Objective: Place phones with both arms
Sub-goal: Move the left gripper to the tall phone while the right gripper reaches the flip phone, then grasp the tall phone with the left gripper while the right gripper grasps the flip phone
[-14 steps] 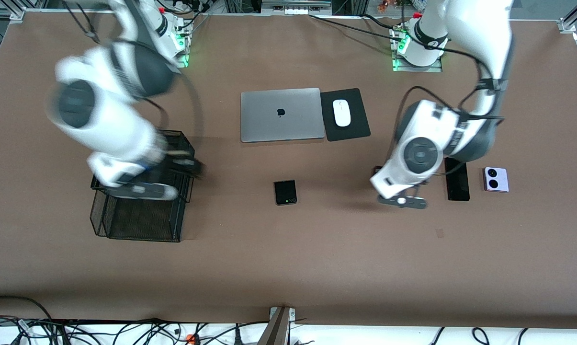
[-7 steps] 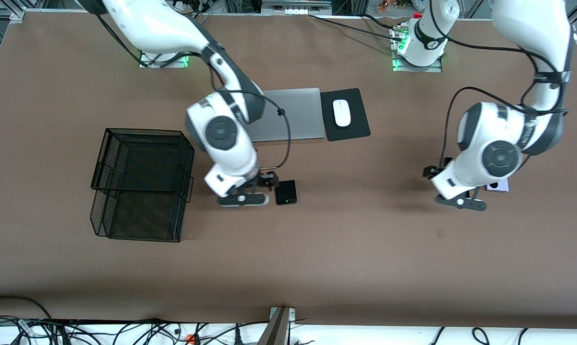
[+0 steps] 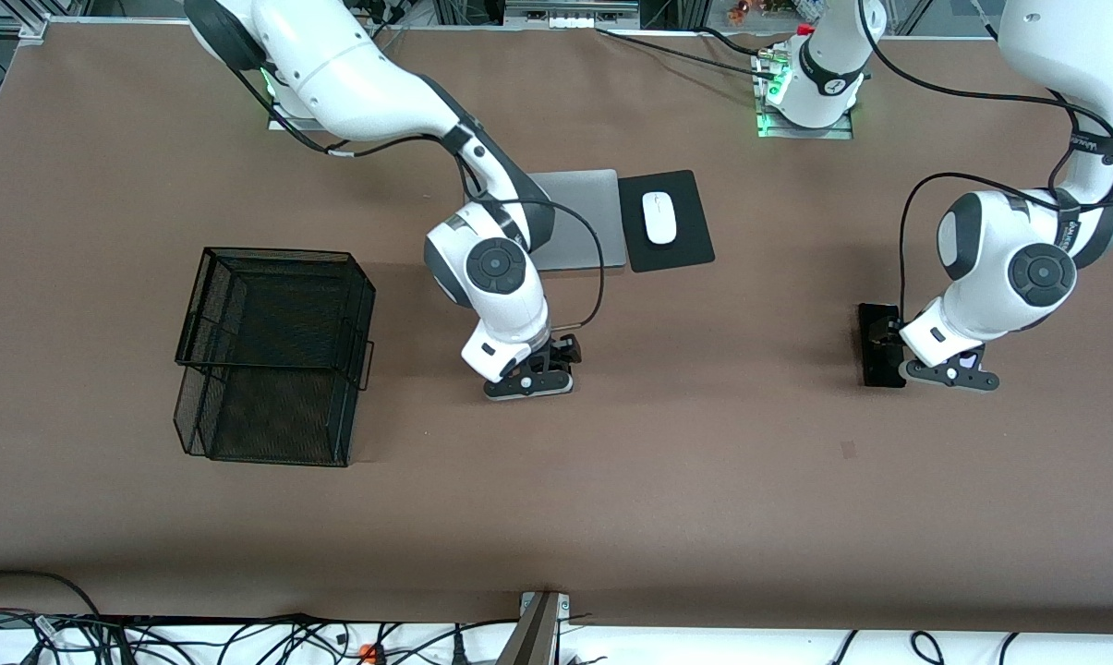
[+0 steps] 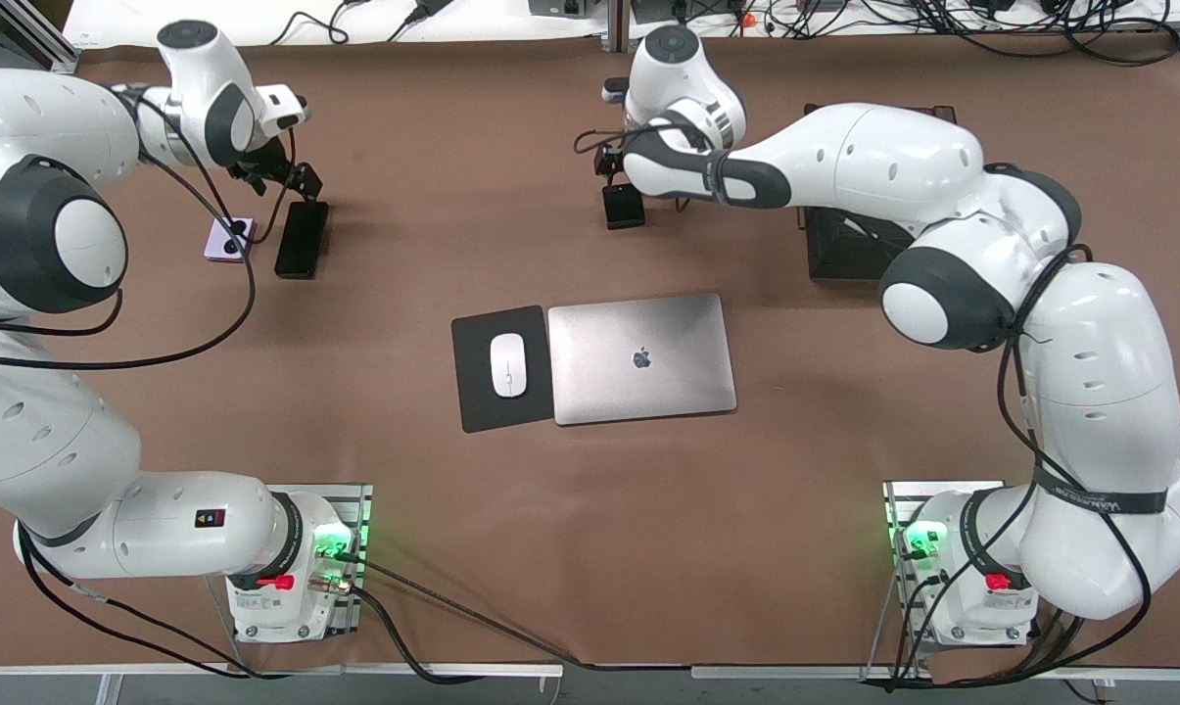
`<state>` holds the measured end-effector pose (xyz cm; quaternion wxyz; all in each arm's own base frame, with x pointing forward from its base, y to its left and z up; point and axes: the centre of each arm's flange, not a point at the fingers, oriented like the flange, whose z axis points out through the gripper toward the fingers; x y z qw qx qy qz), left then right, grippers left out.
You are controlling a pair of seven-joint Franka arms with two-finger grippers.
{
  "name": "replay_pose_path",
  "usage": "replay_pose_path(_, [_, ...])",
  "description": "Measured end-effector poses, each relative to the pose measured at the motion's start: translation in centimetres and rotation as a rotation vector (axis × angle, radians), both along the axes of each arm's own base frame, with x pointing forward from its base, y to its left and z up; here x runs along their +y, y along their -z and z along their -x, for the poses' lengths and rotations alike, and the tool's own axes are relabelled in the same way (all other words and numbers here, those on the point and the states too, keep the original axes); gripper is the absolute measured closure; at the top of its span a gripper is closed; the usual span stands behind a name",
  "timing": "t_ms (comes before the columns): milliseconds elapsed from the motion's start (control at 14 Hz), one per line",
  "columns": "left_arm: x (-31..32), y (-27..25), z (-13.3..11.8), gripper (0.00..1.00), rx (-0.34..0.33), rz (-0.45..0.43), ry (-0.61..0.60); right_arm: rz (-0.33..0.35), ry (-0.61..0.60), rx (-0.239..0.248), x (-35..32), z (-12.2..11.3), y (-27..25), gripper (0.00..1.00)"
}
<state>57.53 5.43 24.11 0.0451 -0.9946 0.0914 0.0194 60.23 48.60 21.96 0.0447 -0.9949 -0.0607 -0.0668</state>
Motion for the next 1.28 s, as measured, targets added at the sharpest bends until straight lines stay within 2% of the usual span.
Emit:
replay_pose_path(285, [1.2,2.5,1.8,0.0,-0.025,0.009,-0.031,0.022,-0.045,-0.01,1.5,1.4,3.3,0.0])
replay_pose_path(642, [1.3,4.5,2.4,0.0,-0.06,0.021,-0.112,0.044,-0.053,-0.022,1.5,1.6,3.8,0.0])
replay_pose_path(1283, [0.8,7.5,3.0,0.0,-0.094,0.034,-0.132,0.049,-0.071,-0.019,2.5,2.5,4.2,0.0])
